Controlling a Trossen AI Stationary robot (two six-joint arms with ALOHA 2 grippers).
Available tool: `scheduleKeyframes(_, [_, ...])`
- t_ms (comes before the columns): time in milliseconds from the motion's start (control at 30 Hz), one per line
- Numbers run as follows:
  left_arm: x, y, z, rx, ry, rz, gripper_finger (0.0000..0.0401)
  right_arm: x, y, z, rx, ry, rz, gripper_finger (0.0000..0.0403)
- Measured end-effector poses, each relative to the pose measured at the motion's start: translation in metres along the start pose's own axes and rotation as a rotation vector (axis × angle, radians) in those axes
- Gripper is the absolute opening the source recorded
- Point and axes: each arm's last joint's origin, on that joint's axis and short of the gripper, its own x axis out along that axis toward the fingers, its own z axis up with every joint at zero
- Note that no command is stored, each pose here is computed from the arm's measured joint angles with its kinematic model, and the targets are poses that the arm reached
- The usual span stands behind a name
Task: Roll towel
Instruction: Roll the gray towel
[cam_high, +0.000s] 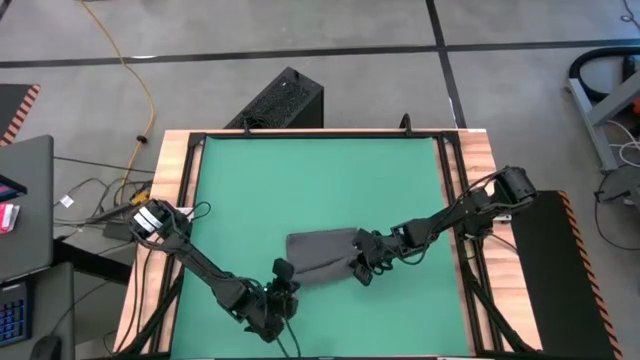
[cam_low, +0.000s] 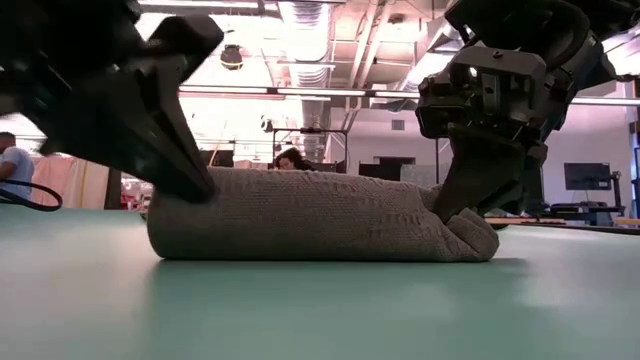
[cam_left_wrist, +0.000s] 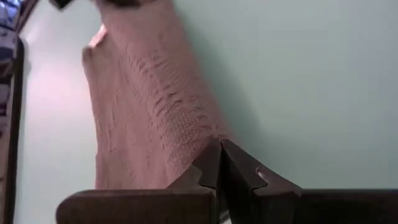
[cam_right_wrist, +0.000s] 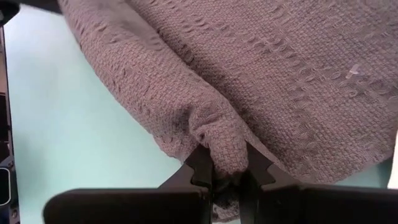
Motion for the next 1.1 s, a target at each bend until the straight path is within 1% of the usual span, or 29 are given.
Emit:
scheduleKeyframes(100, [0.008,0.009,-0.003,0.002,0.043,0.0,0.0,0.0,0.0,0.0,-0.004,0.001,0.001,0.005])
scheduleKeyframes(267, [0.022,0.027,-0.005,0.008,0.082,0.032,0.0,0.0,0.0,0.0,-0.017,0.005,0.004,0.005])
scheduleKeyframes(433, [0.033,0.041,-0.008,-0.025,0.122,-0.019,0.0,0.0,0.0,0.0,-0.018,0.006,0.005,0.005])
scheduleKeyframes(500, [0.039,0.046,-0.013,-0.064,0.144,-0.044,0.0,0.0,0.0,0.0,-0.014,0.007,0.004,0.005])
scheduleKeyframes(633, [0.049,0.05,-0.032,-0.162,0.206,-0.071,0.0,0.0,0.0,-0.002,0.01,0.015,-0.001,0.005])
scheduleKeyframes(733, [0.054,0.049,-0.043,-0.196,0.186,-0.061,0.0,0.0,0.002,-0.003,0.02,0.019,0.0,0.005])
scheduleKeyframes(833, [0.059,0.049,-0.05,-0.224,0.18,-0.076,0.0,-0.001,0.002,-0.006,0.035,0.028,-0.007,0.0052])
scheduleKeyframes(967, [0.062,0.051,-0.055,-0.255,0.194,-0.101,0.0,-0.002,0.007,-0.012,0.007,0.031,-0.009,0.0076])
scheduleKeyframes(1100, [0.062,0.051,-0.056,-0.257,0.199,-0.118,0.0,-0.009,0.015,-0.02,-0.049,-0.022,-0.04,0.0103])
